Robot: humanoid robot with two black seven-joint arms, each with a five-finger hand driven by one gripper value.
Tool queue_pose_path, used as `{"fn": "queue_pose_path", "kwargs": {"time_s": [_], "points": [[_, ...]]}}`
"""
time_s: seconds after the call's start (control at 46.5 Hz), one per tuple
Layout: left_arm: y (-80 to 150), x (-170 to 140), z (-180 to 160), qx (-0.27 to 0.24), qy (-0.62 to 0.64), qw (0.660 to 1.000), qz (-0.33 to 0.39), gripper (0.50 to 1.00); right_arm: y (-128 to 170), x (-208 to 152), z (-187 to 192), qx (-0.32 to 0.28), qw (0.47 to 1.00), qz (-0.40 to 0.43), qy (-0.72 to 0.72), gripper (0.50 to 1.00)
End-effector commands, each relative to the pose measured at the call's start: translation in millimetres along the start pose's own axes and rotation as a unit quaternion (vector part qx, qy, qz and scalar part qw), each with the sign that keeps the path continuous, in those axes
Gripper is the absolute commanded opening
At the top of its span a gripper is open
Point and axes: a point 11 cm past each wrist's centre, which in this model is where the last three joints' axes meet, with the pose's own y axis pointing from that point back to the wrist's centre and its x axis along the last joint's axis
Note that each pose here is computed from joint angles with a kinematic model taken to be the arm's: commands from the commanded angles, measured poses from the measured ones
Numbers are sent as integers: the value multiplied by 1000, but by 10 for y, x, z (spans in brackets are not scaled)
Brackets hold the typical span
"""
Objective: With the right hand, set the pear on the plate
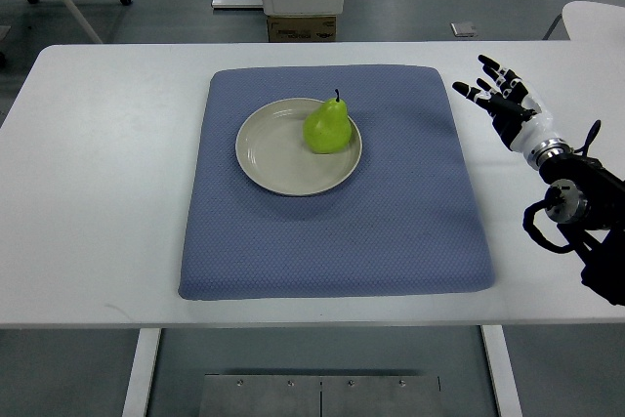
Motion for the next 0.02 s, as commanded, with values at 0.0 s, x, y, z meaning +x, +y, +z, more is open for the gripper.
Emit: {"fn": "queue_pose_path", "kwargs": {"time_s": [0.0], "points": [[0, -1, 1, 0, 0, 1000, 0, 1000, -11, 29, -79, 16, 1000, 8, -19, 1000]]}}
